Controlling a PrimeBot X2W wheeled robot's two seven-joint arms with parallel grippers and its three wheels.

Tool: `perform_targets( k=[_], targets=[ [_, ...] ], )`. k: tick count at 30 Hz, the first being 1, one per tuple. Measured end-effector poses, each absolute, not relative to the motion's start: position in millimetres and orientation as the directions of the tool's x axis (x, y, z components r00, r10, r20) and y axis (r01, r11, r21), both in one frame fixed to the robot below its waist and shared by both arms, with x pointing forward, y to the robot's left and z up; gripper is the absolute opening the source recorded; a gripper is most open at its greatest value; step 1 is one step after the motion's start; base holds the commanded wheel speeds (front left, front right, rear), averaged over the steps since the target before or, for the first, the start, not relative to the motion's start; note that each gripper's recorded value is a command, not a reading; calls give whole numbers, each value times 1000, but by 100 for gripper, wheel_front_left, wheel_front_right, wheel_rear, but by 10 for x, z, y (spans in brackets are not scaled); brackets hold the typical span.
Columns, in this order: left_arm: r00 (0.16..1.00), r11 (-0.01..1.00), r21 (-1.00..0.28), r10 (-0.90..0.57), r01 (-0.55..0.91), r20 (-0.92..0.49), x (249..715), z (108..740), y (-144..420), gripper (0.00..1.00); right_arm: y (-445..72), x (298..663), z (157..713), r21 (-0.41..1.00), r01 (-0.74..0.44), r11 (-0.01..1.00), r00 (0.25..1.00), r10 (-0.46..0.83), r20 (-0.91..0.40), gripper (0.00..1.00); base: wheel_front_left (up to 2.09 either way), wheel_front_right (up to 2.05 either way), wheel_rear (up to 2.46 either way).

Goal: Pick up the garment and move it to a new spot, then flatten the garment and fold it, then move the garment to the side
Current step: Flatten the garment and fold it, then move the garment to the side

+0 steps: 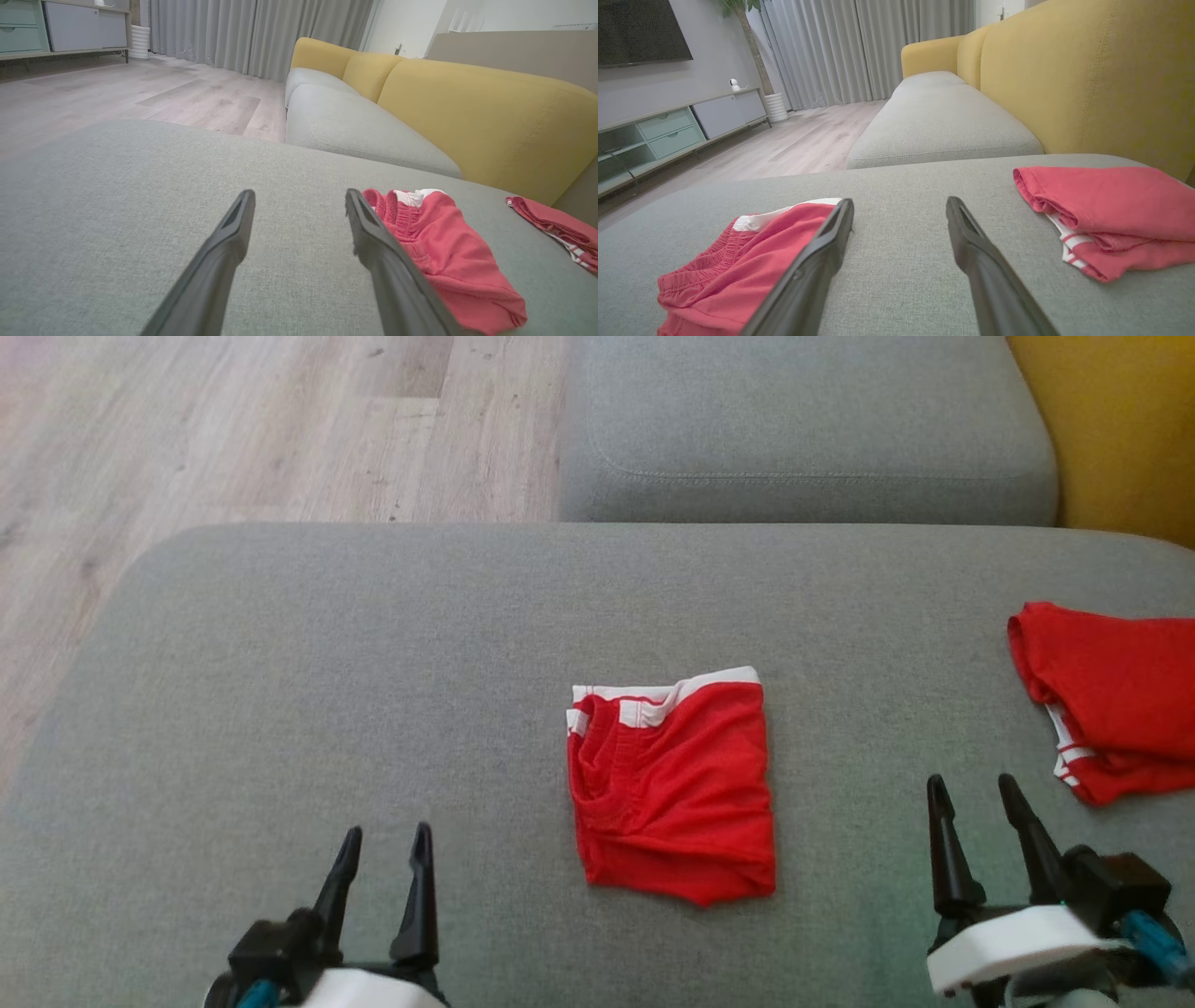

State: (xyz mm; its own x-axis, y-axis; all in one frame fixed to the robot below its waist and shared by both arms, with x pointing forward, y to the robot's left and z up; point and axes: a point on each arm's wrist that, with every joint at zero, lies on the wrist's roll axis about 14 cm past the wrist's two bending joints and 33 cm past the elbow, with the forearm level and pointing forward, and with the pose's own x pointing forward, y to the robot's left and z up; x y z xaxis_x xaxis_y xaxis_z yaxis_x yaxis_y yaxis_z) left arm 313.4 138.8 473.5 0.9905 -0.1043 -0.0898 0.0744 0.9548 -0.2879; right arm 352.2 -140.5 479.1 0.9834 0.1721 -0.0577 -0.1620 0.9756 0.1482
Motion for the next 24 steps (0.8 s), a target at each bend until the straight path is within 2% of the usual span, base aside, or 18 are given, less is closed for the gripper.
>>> perform_targets(
  k=[18,24],
  targets=[
    [990,963,-266,-70,35,-124,3091,4682,1509,100,-1319,3526,4660,157,-181,971,974,198,-106,100,0,0,0],
    [988,963,-266,-66,27,-136,3066,4659,1516,100,-1168,3605,4568,147,-222,964,951,247,-184,100,0,0,0]
  ],
)
